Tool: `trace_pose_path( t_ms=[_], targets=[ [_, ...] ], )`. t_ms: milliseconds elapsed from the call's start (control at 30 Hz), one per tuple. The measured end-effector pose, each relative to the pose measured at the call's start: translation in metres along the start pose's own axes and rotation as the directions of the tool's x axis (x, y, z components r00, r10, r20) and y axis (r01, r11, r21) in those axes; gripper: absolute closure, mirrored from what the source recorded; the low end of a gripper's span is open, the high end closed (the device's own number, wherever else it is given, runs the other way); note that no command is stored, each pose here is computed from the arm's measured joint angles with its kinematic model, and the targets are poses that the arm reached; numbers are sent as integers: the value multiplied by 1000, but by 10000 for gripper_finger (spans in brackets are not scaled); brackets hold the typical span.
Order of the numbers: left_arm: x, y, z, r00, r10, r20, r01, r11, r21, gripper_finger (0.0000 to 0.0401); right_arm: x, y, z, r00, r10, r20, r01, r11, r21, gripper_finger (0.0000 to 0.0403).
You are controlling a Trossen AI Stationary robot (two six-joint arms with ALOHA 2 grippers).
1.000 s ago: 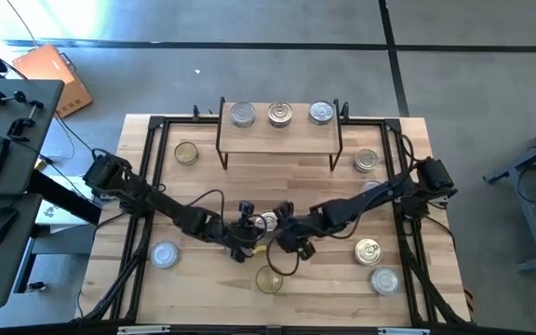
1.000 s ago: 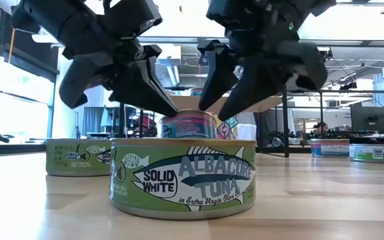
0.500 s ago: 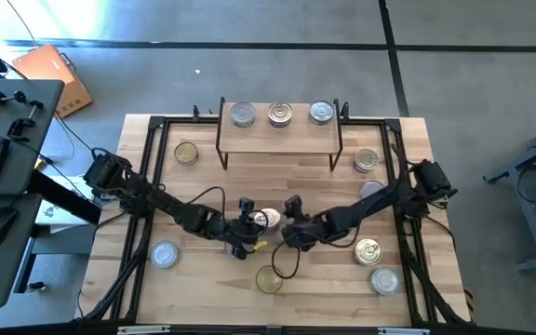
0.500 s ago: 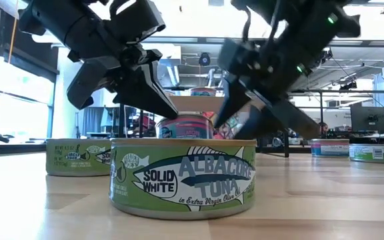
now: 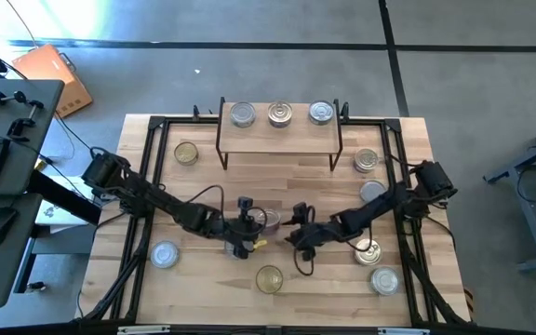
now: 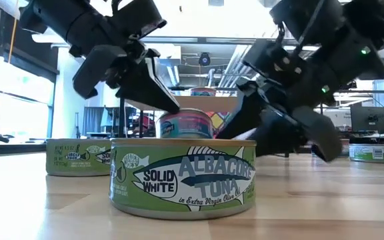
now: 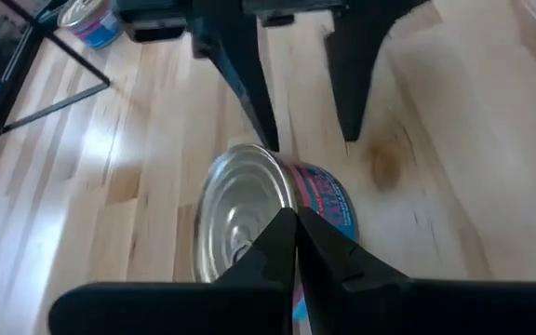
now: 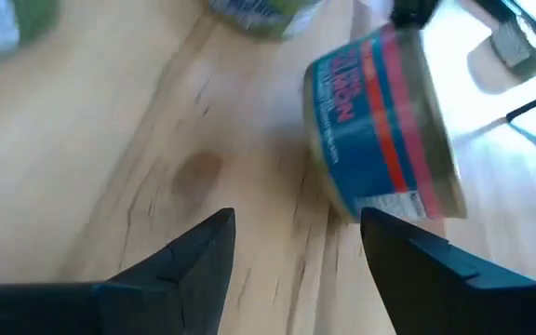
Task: Stack canned seafood by type on shelf
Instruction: Put the blue tuna can on the shelf
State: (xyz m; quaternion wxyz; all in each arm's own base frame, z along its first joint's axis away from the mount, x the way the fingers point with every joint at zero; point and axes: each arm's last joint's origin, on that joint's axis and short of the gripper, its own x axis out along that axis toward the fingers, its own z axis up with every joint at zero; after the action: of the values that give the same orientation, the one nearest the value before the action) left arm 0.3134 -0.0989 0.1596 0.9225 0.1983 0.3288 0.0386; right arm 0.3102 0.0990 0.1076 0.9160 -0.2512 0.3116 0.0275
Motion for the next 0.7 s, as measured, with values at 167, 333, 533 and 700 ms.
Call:
trace_pose_path(
  t_ms=[167, 333, 533, 700],
  targets=[
    [-9, 12, 2, 1000, 10, -25, -12, 998, -62, 401, 1, -1, 11, 999, 35, 33, -35, 999, 9, 176],
    [-14, 21, 3, 999, 12, -33, -15, 996, -91, 401, -1, -1, 30, 998, -69, 6, 70, 994, -79, 166],
    [-14, 23, 3, 999, 6, -33, -10, 995, -99, 401, -1, -7, 44, 984, -176, -7, 175, 980, -98, 120],
    [-14, 22, 2, 999, 5, -35, -9, 995, -102, 401, 9, -17, 35, 986, -162, -41, 154, 976, -151, 104]
  ],
)
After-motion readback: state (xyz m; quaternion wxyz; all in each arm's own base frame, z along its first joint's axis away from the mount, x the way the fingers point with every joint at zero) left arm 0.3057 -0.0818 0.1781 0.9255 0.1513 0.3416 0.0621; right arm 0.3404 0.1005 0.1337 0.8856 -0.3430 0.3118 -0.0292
